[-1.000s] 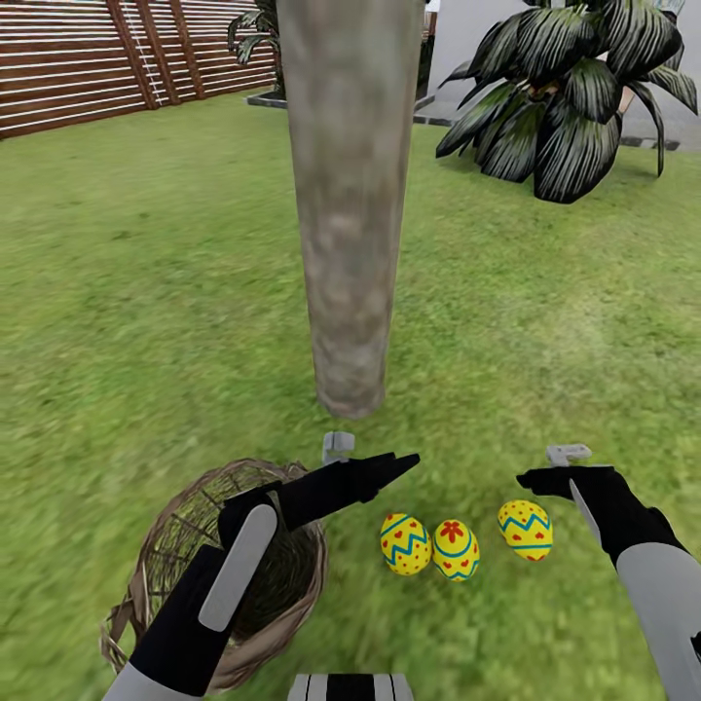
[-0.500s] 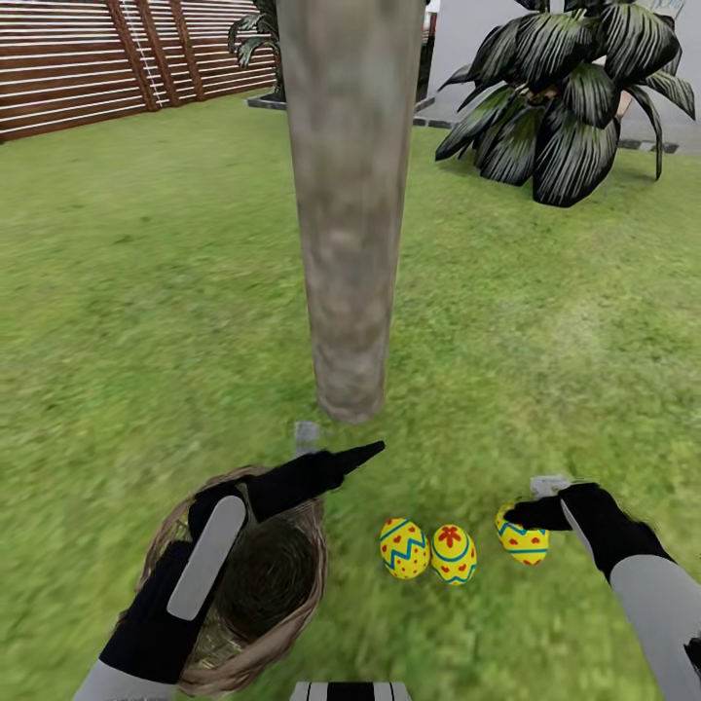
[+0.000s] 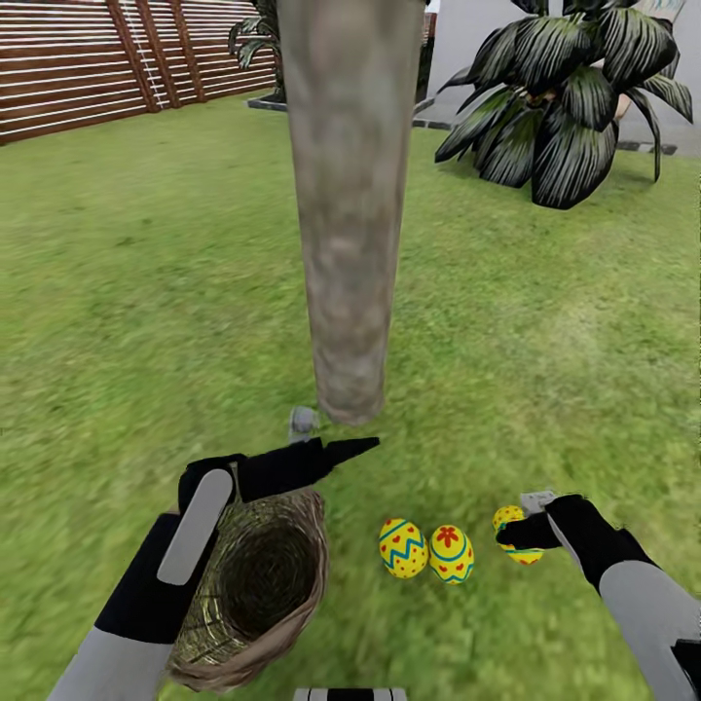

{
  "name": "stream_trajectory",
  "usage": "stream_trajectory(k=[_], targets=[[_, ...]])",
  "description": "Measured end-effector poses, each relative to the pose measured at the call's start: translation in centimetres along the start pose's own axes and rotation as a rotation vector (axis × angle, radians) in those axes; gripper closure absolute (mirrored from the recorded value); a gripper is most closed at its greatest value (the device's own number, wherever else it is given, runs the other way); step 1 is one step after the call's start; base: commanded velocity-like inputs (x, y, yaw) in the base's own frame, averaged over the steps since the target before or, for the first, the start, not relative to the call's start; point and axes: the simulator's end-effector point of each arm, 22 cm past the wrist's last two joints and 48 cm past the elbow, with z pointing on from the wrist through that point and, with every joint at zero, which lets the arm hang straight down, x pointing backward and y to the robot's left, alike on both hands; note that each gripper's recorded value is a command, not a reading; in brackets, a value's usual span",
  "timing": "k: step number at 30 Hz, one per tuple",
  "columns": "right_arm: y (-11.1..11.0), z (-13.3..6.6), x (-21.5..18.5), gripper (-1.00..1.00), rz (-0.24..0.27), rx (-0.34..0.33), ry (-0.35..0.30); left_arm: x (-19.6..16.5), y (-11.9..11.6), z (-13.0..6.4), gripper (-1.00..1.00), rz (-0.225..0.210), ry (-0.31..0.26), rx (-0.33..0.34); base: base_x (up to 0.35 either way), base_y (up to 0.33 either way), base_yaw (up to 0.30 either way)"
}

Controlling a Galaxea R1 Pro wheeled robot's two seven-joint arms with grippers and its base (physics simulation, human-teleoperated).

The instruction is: Take the three Easter eggs out of the wicker basket on the lawn in the garden, then place them on the lawn next to a single tree (choose any tree) so that all three eggs are next to the same tree and none are left in the basket.

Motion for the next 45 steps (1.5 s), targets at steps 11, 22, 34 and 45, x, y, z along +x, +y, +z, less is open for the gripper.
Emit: stream_trajectory(k=[11, 22, 34, 45], targets=[[3.4, -0.4, 2.6, -1.00, -0.035, -0.042, 0.058, -4.3, 0.4, -4.7, -1.00, -0.009, -0.074, -0.062, -0.326, 0.000, 0.000], [5.9, -1.3, 4.3, -1.00, -0.082, -0.076, 0.065, -4.9, -0.2, -5.3, -1.00, -0.026, -0.057, -0.094, -0.245, 0.000, 0.000], [8.1, -1.9, 11.4, -1.00, -0.109, -0.095, 0.220, 8.2, 1.9, -3.4, -1.00, -0.156, 0.261, -0.166, -0.092, 0.000, 0.000], [8.6, -2.3, 19.6, -1.00, -0.148, -0.101, 0.262, 21.4, 13.3, -13.2, -1.00, -0.457, 0.444, -0.516, -0.078, 0.000, 0.000]])
